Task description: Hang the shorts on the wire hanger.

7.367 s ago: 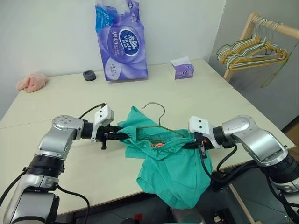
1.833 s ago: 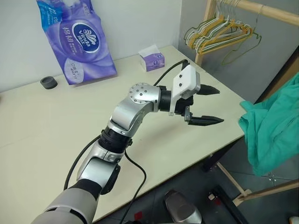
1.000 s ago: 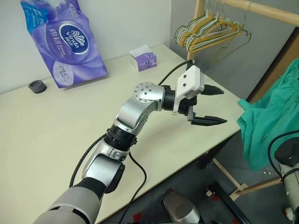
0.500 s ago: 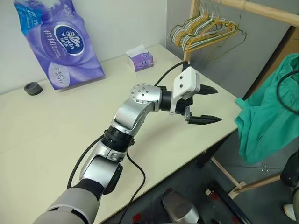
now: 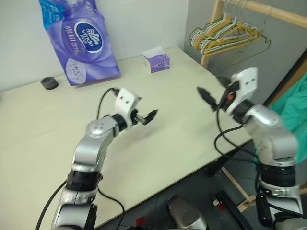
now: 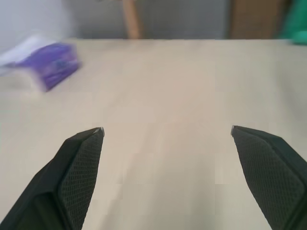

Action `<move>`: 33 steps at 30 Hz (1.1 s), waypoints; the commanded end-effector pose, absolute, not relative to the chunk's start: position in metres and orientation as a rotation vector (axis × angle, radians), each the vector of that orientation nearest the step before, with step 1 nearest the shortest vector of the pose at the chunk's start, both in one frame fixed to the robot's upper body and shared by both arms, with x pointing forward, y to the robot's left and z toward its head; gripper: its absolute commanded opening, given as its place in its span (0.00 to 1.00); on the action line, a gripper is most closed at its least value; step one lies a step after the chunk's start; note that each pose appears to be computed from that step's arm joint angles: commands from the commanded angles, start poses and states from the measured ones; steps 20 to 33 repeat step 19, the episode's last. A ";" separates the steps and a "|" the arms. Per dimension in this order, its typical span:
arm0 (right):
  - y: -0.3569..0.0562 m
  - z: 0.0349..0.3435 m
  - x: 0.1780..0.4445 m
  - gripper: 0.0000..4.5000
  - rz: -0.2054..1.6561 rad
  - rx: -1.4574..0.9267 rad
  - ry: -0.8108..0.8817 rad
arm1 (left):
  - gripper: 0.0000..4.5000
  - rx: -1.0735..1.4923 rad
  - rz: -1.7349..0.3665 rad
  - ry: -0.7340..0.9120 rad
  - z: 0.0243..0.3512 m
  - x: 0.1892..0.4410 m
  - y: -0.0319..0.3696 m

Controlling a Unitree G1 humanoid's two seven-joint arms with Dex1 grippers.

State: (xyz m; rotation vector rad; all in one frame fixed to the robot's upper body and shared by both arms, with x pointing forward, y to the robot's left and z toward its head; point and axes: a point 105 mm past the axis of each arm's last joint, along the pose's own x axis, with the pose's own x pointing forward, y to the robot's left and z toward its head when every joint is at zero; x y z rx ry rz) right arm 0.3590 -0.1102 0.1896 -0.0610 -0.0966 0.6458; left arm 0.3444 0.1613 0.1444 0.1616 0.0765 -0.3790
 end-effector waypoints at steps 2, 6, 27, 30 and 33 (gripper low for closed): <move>-0.079 0.168 0.362 0.99 0.752 -0.090 -0.105 | 1.00 0.157 0.060 0.083 0.130 0.322 0.230; -0.075 0.156 0.378 0.99 0.729 -0.077 -0.090 | 1.00 0.145 0.200 0.107 0.115 0.308 0.256; -0.068 0.142 0.383 0.99 0.741 -0.083 -0.102 | 1.00 0.146 0.205 0.050 0.126 0.325 0.256; -0.068 0.142 0.383 0.99 0.741 -0.083 -0.102 | 1.00 0.146 0.205 0.050 0.126 0.325 0.256; -0.068 0.142 0.383 0.99 0.741 -0.083 -0.102 | 1.00 0.146 0.205 0.050 0.126 0.325 0.256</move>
